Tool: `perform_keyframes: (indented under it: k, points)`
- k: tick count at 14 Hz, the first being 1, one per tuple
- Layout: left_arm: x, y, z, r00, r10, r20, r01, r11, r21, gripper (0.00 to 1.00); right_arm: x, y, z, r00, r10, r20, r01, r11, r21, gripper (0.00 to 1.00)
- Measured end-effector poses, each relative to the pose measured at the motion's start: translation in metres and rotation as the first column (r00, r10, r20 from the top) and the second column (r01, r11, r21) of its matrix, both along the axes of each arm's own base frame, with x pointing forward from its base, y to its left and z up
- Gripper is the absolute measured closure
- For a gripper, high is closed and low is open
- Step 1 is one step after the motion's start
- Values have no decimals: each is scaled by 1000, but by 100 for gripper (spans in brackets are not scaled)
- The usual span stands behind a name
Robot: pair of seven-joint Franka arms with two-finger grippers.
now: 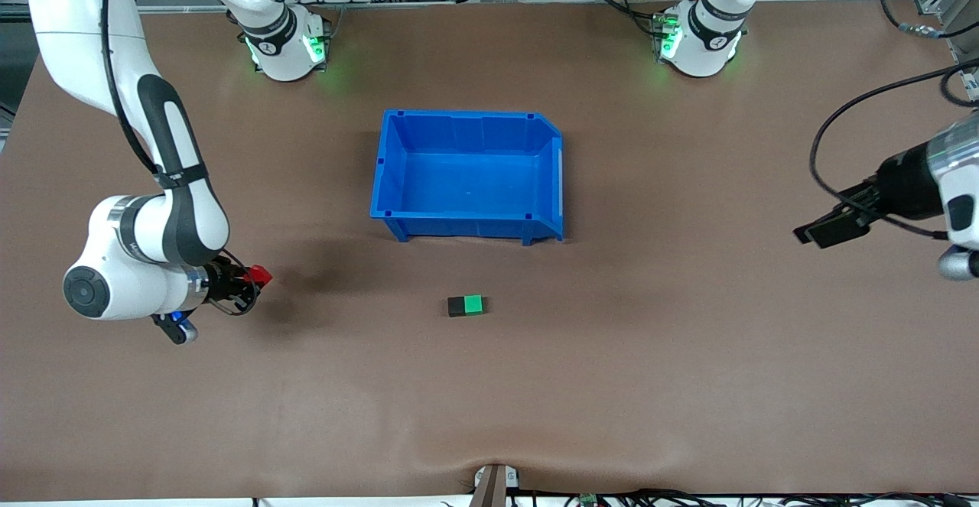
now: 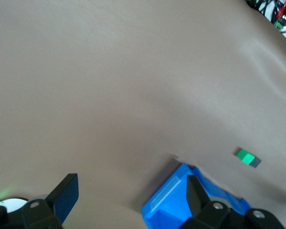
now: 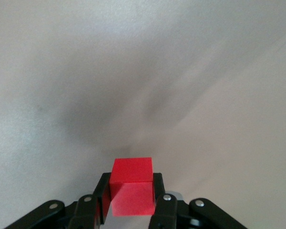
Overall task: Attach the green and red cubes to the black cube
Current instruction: 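Withdraw the left gripper while the right gripper lifts the red cube, then carry the red cube with the right gripper toward the black cube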
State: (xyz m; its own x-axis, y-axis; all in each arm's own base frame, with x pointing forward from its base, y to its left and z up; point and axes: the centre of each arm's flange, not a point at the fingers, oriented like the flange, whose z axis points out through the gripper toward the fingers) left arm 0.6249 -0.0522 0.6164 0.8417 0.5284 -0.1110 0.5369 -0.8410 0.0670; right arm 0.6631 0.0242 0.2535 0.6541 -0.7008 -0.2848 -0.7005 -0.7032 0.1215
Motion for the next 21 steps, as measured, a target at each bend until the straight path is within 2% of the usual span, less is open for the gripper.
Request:
perform_keyframes:
  k: [3, 6, 10, 14, 16, 21]
  points:
    - [-32, 25, 17, 992, -126, 32, 125, 992, 14, 0, 0, 6, 1, 1000, -20, -2, 20, 1000, -5, 61]
    - [-61, 49, 31, 984, -159, 76, 158, 987, 30, 0, 0, 17, 2, 999, -43, -2, 43, 999, -13, 61]
    - [-94, 32, 58, 931, -345, 118, 331, 936, 122, 0, 0, 45, 6, 996, -87, -3, 87, 996, -23, 61]
    - [-87, 21, 36, 918, -379, 119, 364, 922, 135, 0, -1, 65, 9, 990, -141, -11, 141, 990, 3, 61]
    - [-86, 19, 26, 917, -385, 106, 371, 919, 131, 0, 0, 73, 12, 988, -153, -9, 153, 988, -1, 61]
    - [-89, -2, 29, 899, -421, 122, 405, 904, 138, 0, -1, 93, 15, 982, -187, -6, 187, 982, -17, 61]
